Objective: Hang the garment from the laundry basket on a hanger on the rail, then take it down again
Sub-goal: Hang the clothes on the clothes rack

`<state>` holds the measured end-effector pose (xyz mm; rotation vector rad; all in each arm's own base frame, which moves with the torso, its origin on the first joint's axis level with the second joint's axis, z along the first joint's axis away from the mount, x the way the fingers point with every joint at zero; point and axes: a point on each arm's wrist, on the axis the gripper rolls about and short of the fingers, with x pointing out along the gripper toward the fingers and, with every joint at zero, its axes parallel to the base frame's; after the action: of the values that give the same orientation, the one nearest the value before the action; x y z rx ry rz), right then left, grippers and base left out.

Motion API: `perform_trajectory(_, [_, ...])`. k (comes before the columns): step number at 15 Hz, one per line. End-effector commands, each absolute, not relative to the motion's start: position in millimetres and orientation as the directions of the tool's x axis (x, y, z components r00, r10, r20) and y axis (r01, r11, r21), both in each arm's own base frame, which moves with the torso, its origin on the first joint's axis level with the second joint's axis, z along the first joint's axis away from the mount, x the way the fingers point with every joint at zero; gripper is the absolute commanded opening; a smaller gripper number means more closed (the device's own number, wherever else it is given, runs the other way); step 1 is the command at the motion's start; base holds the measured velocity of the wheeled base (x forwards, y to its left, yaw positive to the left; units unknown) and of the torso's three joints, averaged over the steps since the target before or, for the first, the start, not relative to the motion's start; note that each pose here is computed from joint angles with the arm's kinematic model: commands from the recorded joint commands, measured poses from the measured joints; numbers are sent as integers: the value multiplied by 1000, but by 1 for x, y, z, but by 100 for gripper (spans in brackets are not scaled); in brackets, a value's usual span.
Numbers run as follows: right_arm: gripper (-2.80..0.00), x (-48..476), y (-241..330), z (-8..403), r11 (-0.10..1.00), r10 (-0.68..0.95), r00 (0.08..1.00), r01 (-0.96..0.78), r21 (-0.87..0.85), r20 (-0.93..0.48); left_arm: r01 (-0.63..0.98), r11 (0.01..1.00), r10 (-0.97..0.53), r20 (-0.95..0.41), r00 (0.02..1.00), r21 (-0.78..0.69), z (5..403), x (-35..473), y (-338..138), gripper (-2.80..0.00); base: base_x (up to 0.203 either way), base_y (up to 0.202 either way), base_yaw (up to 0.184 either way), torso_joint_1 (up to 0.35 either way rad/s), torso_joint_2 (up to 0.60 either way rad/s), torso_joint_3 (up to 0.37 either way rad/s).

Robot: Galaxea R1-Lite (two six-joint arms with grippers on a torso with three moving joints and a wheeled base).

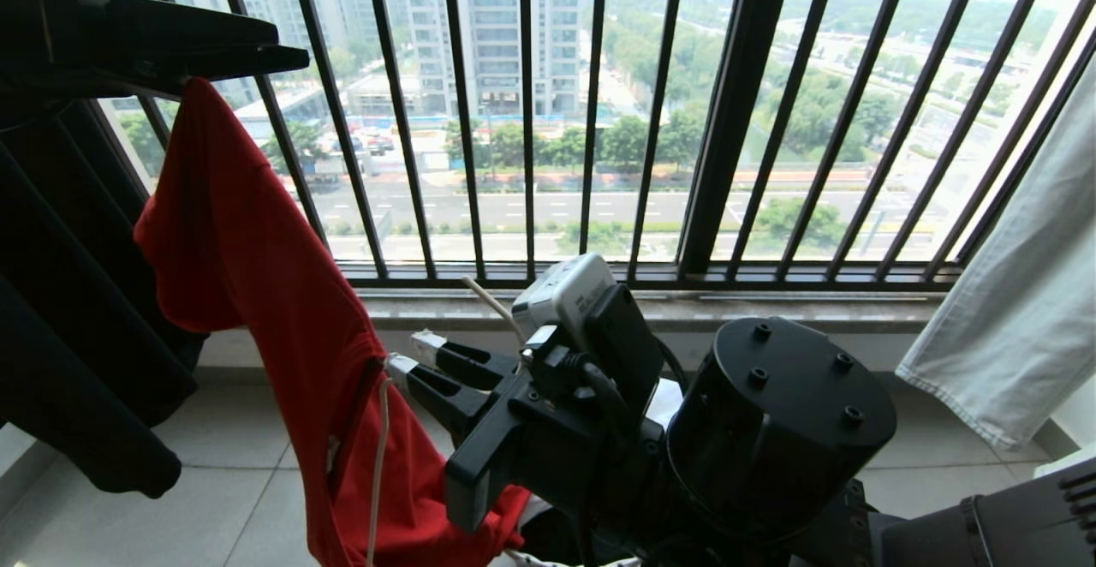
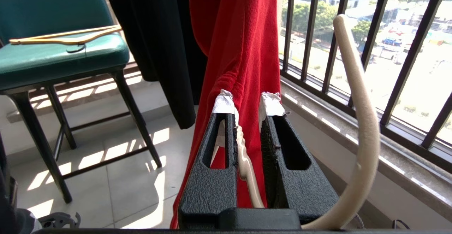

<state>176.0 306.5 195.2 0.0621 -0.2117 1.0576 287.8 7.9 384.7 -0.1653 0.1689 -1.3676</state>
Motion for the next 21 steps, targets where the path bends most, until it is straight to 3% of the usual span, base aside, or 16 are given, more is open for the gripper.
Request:
perform_trajectory(1, [-280,179,302,200,506,848,482,-860,-65,220,957,188,-982,-22,188,-221,384,289,8,0,0,0,0,0,0,0])
perform_trajectory(6, [-280,184,271,226,555,825,536,-827,-84,177,944,241,-970,-23,242,-224,381,291,25,0,0,0,0,0,0,0])
perform_trajectory(10, [-280,224,250,258,638,763,611,-763,-100,209,930,278,-960,-25,280,-239,378,288,36,0,0,0,0,0,0,0])
perform_trajectory(16, [-280,301,258,265,683,729,652,-709,-173,208,900,316,-947,-36,320,-300,344,294,51,0,0,0,0,0,0,0])
perform_trajectory(21, [-280,319,253,310,709,704,675,-680,-183,221,892,345,-936,-45,348,-291,314,300,64,0,0,0,0,0,0,0])
